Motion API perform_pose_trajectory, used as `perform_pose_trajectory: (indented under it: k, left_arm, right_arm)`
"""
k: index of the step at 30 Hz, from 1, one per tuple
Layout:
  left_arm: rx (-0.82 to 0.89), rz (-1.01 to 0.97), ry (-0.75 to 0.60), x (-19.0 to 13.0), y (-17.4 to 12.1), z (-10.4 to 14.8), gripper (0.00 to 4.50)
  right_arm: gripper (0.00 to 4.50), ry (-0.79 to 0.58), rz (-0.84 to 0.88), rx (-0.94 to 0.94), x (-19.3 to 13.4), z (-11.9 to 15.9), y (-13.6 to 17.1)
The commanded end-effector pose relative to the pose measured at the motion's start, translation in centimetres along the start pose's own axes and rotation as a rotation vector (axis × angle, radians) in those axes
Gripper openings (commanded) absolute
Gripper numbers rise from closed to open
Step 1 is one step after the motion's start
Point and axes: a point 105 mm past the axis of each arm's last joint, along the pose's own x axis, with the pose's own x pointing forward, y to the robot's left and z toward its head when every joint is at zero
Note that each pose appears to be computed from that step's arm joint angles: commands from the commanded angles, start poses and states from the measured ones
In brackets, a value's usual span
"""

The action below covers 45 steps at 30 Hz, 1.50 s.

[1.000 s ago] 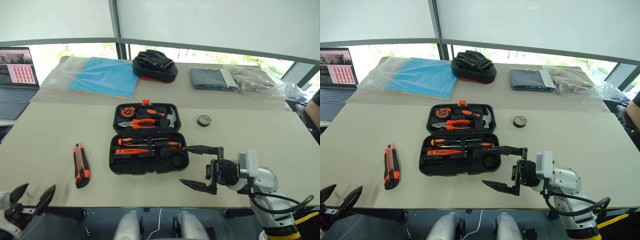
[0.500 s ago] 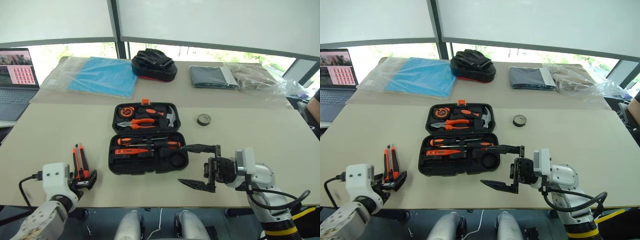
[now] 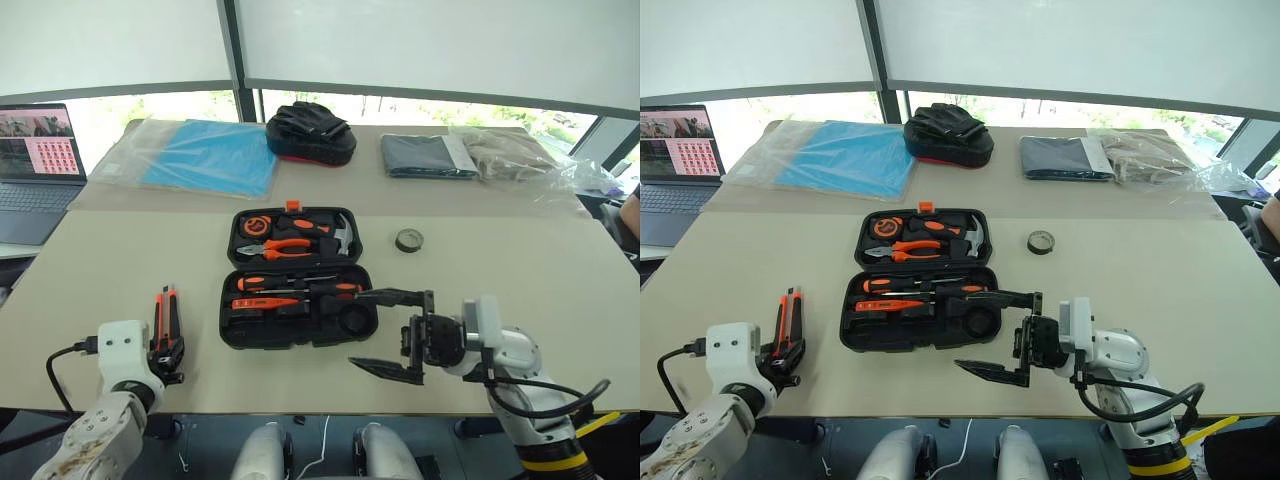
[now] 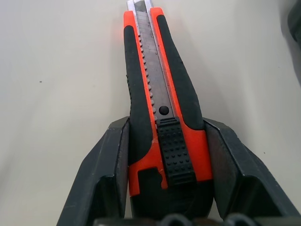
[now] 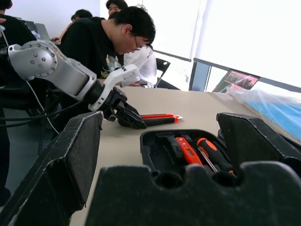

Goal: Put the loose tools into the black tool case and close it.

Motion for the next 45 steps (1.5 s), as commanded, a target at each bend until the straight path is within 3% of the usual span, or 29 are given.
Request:
perform_pose_trajectory:
  k: [1,4,8,12,18,29,37,45]
  left_arm:
    - [0.043,-0.058,-0.192,-0.5,1.1,3.4,1.80]
    - [0.156,-0.209,-0.334,-1.6,1.1,6.2,1.80]
    - [0.295,-0.541,-0.410,-2.9,-1.0,8.4,1.80]
    - [0.591,-0.899,-0.321,-2.8,-3.7,8.7,1.80]
    - [0.929,-1.210,-0.211,-1.2,-7.5,8.4,1.80]
    - [1.034,-1.354,-0.144,1.2,-11.7,7.3,1.80]
    - [1.104,-1.424,-0.079,1.3,-12.1,5.6,1.80]
    - [1.191,-1.374,0.018,2.1,-10.5,4.5,1.80]
  right_arm:
    - [4.50,-0.010,0.002,-0.041,0.0,0.6,-0.4]
    - [4.50,-0.011,-0.004,-0.046,0.0,0.6,-0.6]
    - [4.50,-0.010,-0.018,-0.044,0.0,0.6,-0.7]
    - [4.50,-0.003,-0.025,-0.044,-0.2,0.6,-0.7]
    - [4.50,0.034,-0.061,-0.075,-0.9,1.3,-1.5]
    - [4.50,0.108,-0.164,-0.066,-2.1,1.9,0.0]
    - [4.50,0.119,-0.189,-0.068,-2.2,1.7,0.2]
    - [4.50,0.118,-0.185,-0.065,-2.1,1.4,0.2]
